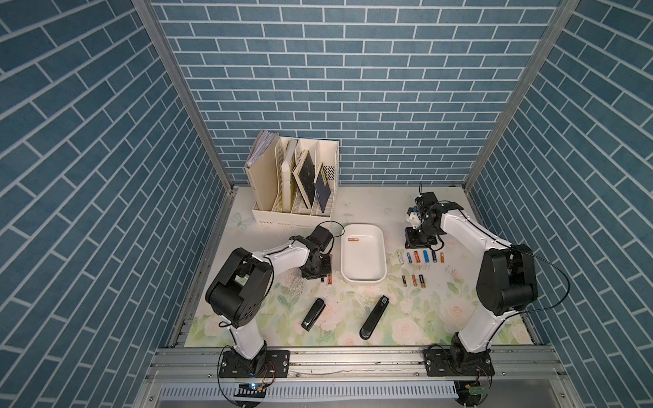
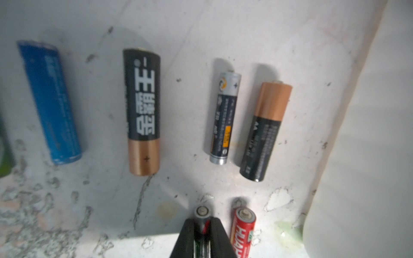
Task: Take the batteries out of the storage box
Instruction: Place the battery at the center of the board.
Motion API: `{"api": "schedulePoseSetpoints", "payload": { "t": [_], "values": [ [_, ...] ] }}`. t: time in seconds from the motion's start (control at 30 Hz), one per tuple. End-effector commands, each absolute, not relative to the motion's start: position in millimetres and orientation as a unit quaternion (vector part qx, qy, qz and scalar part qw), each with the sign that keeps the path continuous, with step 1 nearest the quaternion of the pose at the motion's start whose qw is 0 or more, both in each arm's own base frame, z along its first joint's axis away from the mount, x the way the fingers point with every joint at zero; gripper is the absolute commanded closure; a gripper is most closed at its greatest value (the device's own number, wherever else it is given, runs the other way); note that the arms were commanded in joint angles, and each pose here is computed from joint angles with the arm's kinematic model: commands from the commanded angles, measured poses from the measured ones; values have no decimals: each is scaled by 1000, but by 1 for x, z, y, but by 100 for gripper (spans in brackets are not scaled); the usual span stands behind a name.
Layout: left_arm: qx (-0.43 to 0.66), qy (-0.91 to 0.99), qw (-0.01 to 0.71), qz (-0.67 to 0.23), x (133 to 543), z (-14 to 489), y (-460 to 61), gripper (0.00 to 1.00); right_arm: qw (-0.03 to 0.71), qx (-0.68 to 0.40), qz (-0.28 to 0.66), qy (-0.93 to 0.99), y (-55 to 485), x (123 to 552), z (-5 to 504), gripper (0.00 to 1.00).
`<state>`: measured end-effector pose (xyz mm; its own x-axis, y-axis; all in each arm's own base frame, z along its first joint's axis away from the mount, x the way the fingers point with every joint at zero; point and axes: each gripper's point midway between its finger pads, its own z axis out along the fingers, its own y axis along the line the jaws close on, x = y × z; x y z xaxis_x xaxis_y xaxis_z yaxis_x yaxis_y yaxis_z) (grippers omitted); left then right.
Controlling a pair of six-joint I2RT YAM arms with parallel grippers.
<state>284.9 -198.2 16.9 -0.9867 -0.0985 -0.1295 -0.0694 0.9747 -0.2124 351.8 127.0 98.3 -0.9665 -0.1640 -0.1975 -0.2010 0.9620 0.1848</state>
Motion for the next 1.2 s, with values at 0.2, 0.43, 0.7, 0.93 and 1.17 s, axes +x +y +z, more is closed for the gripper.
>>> {"api": "schedulePoseSetpoints", "payload": {
  "t": [0.2,0.43,0.7,0.93,1.17],
  "values": [
    [-35,996,45,-75,270,11,-188,74,79,-101,97,987,124,346,93,70],
    [-33,995,48,-76,277,16,-192,73,78,-100,96,987,123,345,94,70],
    [-33,995,59,-76,281,25,-192,69,77,-100,96,987,123,345,94,70],
    [-33,993,88,-74,296,54,-194,66,78,-100,97,987,124,345,95,70],
    [-6,985,168,-47,344,131,-208,56,80,-98,100,987,125,347,94,70]
  ]
}}
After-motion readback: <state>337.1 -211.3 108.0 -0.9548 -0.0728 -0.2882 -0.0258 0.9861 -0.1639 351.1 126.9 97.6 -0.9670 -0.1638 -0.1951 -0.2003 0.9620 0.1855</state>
